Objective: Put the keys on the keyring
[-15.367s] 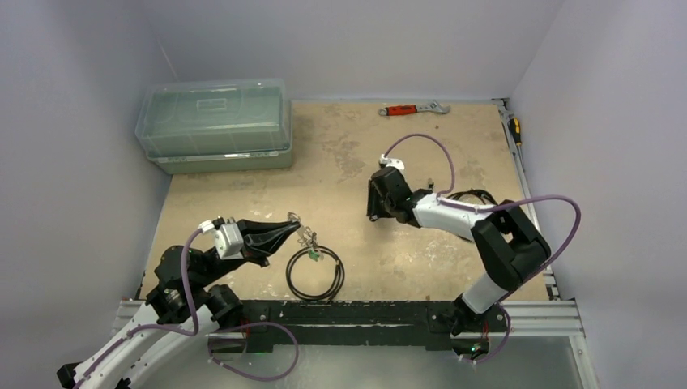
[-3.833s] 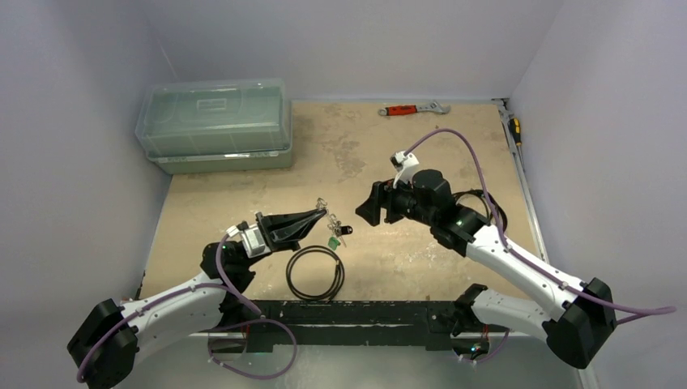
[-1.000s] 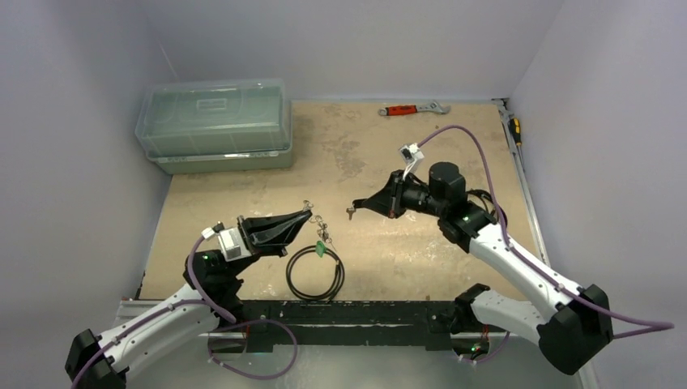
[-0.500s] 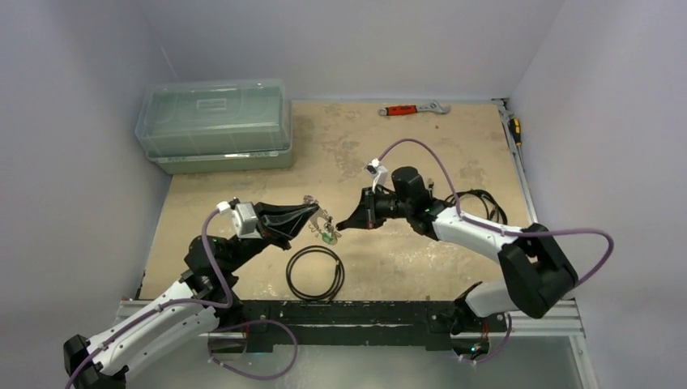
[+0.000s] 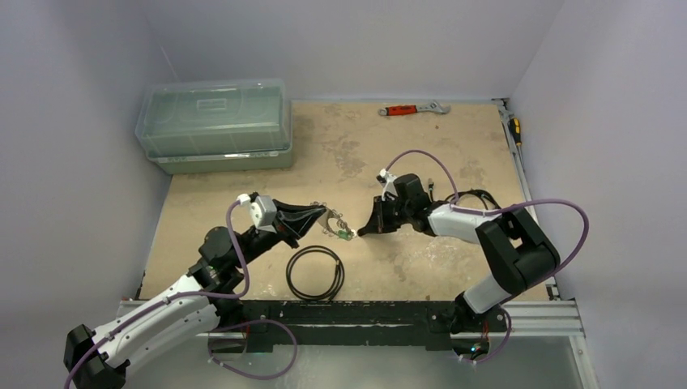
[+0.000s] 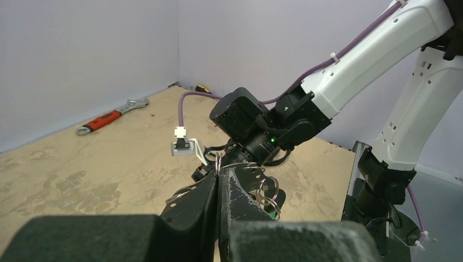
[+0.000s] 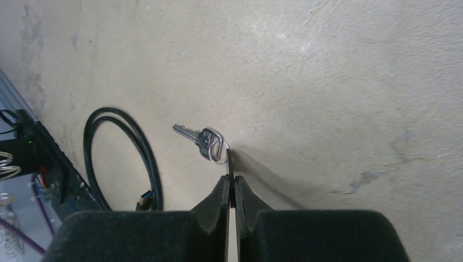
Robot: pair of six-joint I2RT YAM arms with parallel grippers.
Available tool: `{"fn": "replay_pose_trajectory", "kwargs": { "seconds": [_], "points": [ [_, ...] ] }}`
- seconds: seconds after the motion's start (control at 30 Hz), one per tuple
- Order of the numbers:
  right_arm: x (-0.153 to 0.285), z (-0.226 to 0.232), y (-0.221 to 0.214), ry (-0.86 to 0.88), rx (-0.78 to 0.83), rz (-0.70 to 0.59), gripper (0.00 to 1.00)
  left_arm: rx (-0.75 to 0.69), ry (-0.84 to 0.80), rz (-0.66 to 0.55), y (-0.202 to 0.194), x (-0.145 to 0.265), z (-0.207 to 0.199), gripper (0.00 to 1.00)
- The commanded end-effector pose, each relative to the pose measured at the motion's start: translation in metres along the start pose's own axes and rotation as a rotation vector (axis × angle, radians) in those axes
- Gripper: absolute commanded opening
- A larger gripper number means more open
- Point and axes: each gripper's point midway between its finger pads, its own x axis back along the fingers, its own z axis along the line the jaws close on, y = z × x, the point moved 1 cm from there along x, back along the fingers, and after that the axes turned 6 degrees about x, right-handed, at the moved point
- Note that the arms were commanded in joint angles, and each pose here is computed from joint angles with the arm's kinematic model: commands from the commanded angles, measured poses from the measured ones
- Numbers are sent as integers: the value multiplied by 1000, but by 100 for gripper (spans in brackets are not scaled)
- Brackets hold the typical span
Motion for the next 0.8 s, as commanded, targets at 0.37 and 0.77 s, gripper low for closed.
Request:
{"fn": "replay_pose_trajectory", "kwargs": {
  "seconds": [0.37, 0.77],
  "points": [
    [39, -24, 40, -272, 61, -98, 59, 2, -4, -80, 22, 0, -6, 0],
    [28, 42, 27, -158, -286, -261, 61, 1, 3, -83, 17, 0, -3, 0]
  ]
}}
